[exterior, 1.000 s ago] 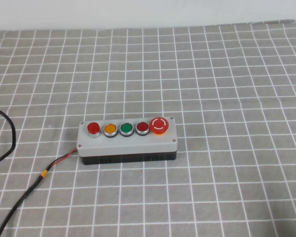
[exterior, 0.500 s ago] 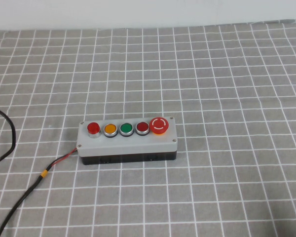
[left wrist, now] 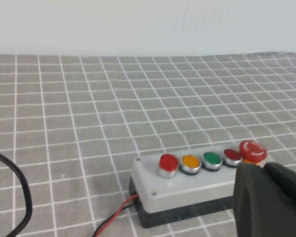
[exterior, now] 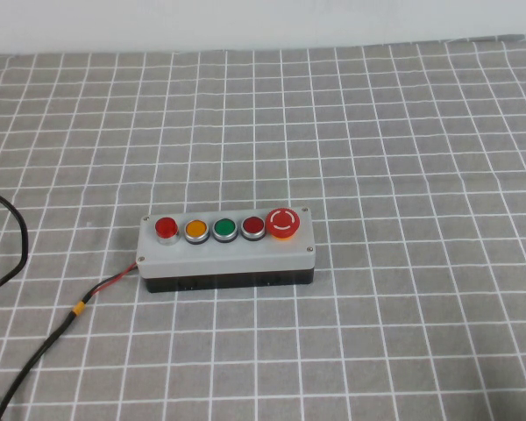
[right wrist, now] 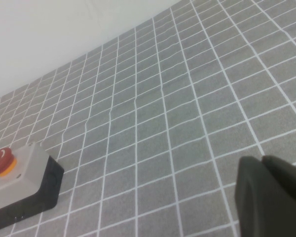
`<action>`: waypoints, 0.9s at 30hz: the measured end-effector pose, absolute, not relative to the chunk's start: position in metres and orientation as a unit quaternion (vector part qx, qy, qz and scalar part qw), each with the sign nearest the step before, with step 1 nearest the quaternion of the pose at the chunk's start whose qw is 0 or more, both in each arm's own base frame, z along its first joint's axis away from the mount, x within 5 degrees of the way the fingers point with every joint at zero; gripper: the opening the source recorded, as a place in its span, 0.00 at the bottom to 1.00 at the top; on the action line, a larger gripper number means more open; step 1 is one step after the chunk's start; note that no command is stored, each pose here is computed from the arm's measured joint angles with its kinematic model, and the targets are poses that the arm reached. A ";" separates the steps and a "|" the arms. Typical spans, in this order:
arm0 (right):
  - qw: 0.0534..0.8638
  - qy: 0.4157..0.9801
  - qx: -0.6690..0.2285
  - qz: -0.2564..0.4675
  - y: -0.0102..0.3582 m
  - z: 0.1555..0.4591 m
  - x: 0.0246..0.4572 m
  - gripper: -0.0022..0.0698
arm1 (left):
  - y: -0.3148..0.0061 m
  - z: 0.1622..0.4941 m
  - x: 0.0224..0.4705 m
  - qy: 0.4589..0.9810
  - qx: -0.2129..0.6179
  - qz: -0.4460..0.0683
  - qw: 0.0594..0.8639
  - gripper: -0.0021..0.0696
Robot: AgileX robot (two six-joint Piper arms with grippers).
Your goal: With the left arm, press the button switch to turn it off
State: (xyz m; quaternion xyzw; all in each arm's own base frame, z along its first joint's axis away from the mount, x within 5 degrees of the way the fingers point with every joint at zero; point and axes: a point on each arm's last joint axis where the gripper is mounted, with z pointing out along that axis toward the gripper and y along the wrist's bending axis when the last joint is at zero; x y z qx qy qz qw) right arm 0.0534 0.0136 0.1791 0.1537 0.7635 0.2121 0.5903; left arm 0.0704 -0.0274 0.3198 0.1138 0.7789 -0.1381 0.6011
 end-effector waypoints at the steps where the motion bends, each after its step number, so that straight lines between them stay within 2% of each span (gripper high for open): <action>1: 0.590 0.764 0.154 0.212 0.014 0.179 0.053 0.01 | -0.028 0.312 0.072 0.777 0.113 -0.139 0.604 0.02; 17: 0.590 0.764 0.154 0.212 0.014 0.179 0.053 0.01 | -0.012 0.187 0.055 0.767 0.063 -0.091 0.632 0.02; 23: 0.590 0.764 0.154 0.212 0.014 0.179 0.053 0.01 | -0.010 0.171 0.051 0.807 0.050 -0.078 0.583 0.02; 27: 0.590 0.764 0.154 0.212 0.014 0.179 0.053 0.01 | -0.010 0.170 0.051 0.808 0.049 -0.079 0.582 0.02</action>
